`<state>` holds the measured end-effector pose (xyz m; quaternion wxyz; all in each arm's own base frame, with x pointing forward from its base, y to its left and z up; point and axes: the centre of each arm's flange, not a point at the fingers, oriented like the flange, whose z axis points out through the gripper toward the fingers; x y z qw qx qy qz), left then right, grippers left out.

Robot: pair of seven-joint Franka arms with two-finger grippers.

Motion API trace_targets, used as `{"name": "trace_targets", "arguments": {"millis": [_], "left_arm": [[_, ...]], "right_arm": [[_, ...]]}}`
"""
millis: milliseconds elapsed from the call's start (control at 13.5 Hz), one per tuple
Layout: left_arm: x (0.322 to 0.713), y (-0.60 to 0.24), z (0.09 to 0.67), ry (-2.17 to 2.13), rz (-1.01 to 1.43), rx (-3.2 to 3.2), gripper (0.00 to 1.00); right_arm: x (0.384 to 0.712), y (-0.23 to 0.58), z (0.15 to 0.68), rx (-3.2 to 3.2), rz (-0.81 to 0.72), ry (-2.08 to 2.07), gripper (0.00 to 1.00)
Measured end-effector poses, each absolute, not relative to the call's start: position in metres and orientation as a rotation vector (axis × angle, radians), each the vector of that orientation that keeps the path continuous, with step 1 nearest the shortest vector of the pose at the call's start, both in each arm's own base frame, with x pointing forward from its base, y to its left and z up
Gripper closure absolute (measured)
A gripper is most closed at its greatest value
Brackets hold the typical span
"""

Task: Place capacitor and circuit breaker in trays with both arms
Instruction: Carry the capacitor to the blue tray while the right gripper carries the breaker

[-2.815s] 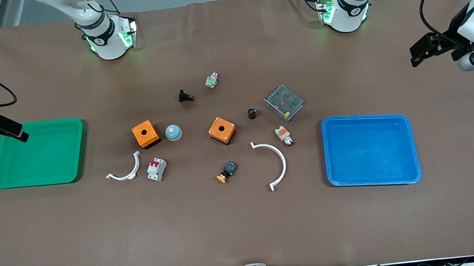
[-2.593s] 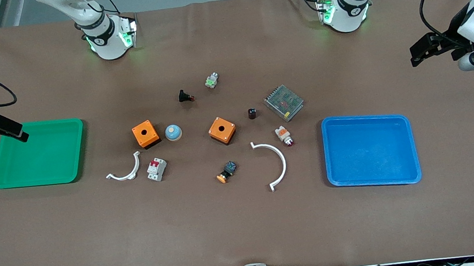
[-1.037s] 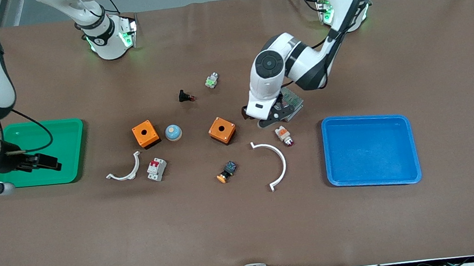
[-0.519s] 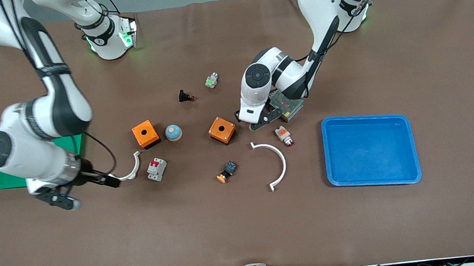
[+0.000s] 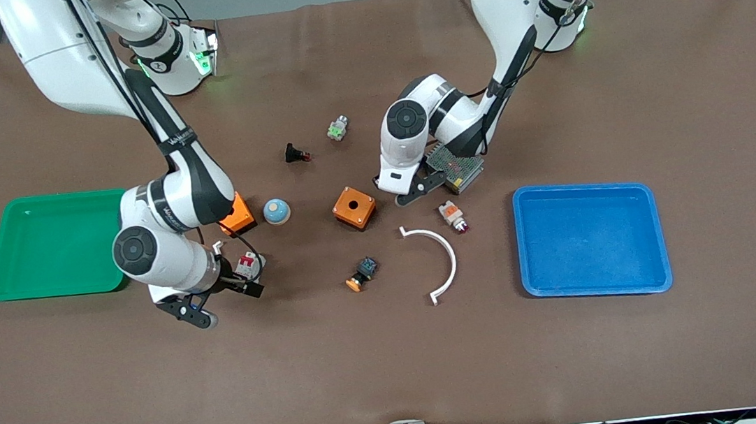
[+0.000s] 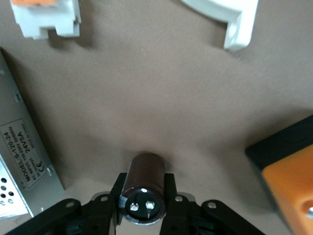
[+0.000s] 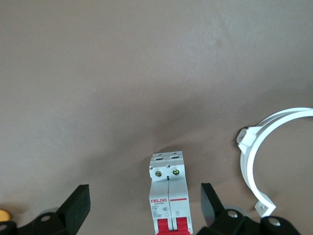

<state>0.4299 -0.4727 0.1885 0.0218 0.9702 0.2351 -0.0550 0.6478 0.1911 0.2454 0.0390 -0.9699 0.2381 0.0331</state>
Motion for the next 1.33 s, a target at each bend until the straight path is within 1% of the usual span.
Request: {"name": "trace_targets", "arguments": {"millis": [74, 222, 296, 370, 444, 593, 667, 741, 889, 1037, 1185, 1333], "left_arm": [[0.437, -0.470, 0.200, 0.743, -0.161, 3.003, 0.66], [0.466, -0.446, 0.252, 0.807, -0.138, 3.001, 0.66], [0.478, -0.431, 0.276, 0.821, -0.128, 3.006, 0.66], [0.491, -0.410, 0.301, 0.825, -0.117, 3.015, 0.66], [0.506, -0.383, 0.324, 0.816, -0.108, 3.030, 0.66], [0.538, -0.315, 0.353, 0.780, -0.108, 3.057, 0.66], [0.555, -0.273, 0.356, 0.772, -0.117, 3.064, 0.66], [0.569, -0.234, 0.352, 0.760, -0.132, 3.068, 0.66], [0.590, -0.160, 0.336, 0.720, -0.178, 3.077, 0.66], [0.602, -0.099, 0.317, 0.657, -0.221, 3.078, 0.66], [0.608, -0.057, 0.295, 0.612, -0.239, 3.069, 0.66], [0.611, -0.032, 0.272, 0.574, -0.219, 3.058, 0.66]], "right_arm": [[0.646, 0.192, 0.239, -2.997, 0.106, 0.712, 0.00], [0.640, 0.194, 0.226, -3.040, 0.124, 0.677, 0.00], [0.636, 0.196, 0.221, -3.047, 0.138, 0.670, 0.06], [0.633, 0.198, 0.216, -3.054, 0.152, 0.662, 0.07], [0.630, 0.201, 0.212, -3.059, 0.162, 0.656, 0.12], [0.628, 0.205, 0.209, -3.064, 0.169, 0.646, 0.35], [0.628, 0.206, 0.209, -3.065, 0.169, 0.644, 0.48], [0.628, 0.205, 0.209, -3.066, 0.168, 0.644, 0.59], [0.631, 0.204, 0.212, -3.085, 0.145, 0.606, 0.60], [0.639, 0.199, 0.225, -3.107, 0.095, 0.534, 0.60], [0.648, 0.177, 0.247, -3.124, 0.082, 0.455, 0.60], [0.656, 0.132, 0.272, -3.138, 0.100, 0.347, 0.60]]}}
